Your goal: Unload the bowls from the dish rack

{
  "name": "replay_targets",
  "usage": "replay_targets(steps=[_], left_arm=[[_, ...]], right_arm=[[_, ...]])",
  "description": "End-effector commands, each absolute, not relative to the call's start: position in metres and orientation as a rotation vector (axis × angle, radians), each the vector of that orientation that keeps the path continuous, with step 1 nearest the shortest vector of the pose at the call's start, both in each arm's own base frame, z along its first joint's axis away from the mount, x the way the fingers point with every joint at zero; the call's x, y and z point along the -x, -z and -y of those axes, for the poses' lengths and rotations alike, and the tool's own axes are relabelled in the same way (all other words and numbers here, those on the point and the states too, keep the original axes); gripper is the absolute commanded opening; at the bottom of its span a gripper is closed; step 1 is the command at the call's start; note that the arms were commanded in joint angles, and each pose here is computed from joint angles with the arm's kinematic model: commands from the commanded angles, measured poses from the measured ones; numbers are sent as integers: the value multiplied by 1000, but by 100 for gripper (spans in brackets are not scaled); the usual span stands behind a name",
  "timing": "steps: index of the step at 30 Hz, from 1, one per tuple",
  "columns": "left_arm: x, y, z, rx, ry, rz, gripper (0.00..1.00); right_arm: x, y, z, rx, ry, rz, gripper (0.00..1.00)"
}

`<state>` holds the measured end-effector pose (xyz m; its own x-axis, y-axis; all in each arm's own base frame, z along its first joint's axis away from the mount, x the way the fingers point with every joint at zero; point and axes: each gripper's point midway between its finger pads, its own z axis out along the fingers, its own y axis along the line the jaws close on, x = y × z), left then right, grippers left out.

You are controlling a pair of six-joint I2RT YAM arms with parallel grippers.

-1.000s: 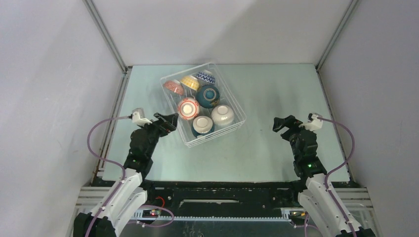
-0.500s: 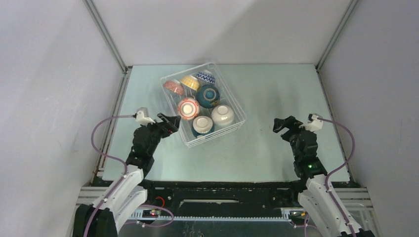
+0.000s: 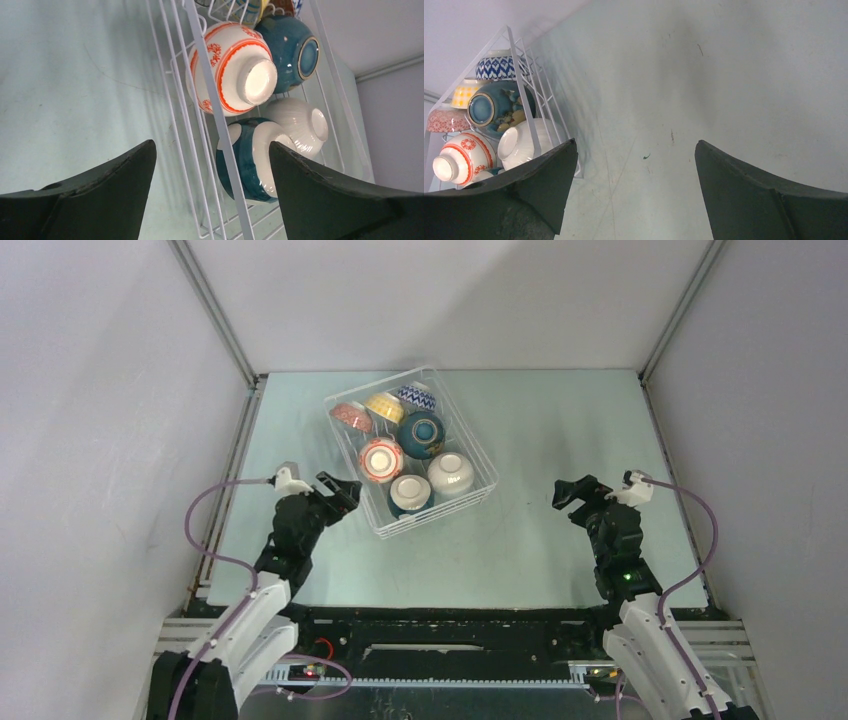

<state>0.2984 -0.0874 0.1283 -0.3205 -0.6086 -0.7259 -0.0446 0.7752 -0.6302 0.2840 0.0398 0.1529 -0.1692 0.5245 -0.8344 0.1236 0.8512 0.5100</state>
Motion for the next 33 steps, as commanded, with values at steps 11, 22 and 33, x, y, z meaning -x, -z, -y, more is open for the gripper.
replay_targets(steps=[11, 22, 33], left_arm=[[-300, -246, 68, 626, 618, -1637, 91], [-348, -290, 93, 683, 775, -1593, 91], [-441, -292, 131, 881, 941, -1669, 95]], right_arm=[[-286, -157, -49, -472, -429, -1715, 94], [-287, -154, -51, -463, -437, -1725, 93], [-289, -153, -52, -458, -435, -1730, 93]])
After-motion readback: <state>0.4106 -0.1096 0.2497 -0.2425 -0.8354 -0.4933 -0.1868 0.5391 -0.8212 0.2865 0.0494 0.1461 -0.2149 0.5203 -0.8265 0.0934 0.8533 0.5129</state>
